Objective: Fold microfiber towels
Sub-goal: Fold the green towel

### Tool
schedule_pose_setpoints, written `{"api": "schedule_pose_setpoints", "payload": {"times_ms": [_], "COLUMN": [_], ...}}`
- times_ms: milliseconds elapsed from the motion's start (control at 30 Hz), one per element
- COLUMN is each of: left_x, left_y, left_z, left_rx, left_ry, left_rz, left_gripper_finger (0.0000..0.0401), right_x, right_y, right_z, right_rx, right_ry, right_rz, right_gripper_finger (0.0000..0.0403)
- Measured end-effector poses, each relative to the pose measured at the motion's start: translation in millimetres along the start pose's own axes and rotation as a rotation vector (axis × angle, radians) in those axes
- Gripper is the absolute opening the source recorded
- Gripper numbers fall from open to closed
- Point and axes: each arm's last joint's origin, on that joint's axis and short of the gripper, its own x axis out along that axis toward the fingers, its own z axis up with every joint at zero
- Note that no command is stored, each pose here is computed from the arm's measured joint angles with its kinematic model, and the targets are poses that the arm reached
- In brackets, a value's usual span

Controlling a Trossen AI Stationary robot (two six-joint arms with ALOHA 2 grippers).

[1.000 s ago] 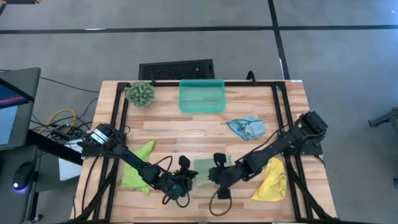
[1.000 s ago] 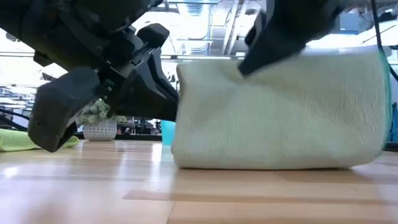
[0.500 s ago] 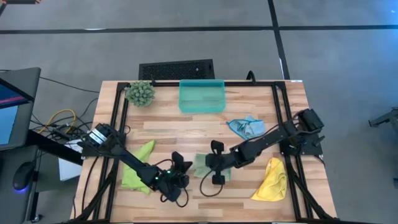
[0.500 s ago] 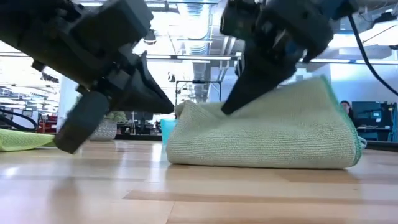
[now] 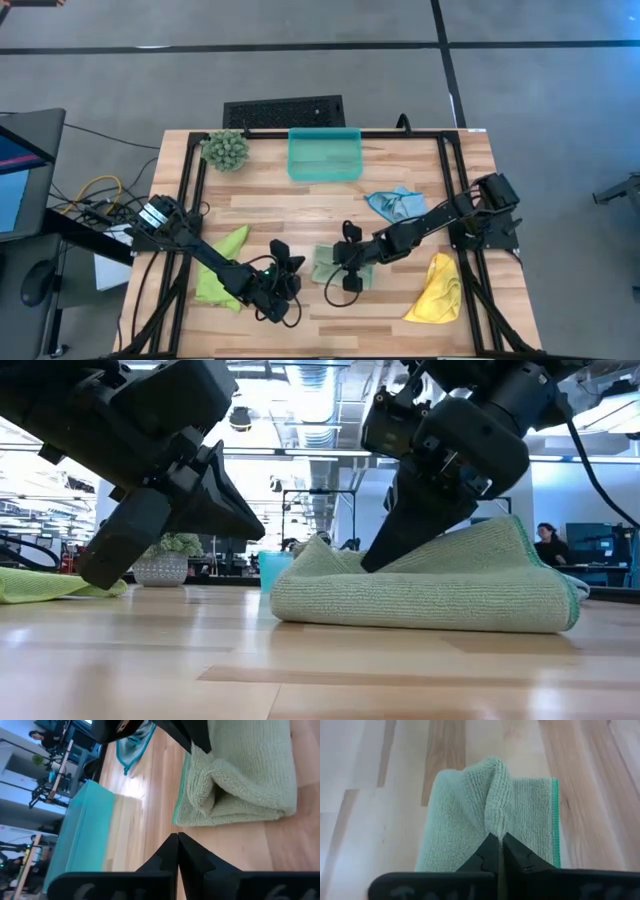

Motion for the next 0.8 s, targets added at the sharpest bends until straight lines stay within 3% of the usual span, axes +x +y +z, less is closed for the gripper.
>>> {"api": "schedule_pose_setpoints", "payload": {"times_ms": [467,800], "left_x": [0.8,1.7], "left_y": [-2.8,-2.4], "left_z": [4.7,4.7], "left_rx": [-0.065,-0.073], "left_ry": [-0.023,-0.021], "left_rz": [-0.118,-0.118], "left_gripper_finger": [0.0,0.0], "right_x": [-7.1,-10.5], "right_y": [-5.0,-6.5], "right_z": [4.8,0.3], "right_rx": [0.101,0.141], "right_ry": [-0.052,-0.039], "right_rz": [-0.128,-0.187], "right_gripper_finger": [0.0021,0.0025]}}
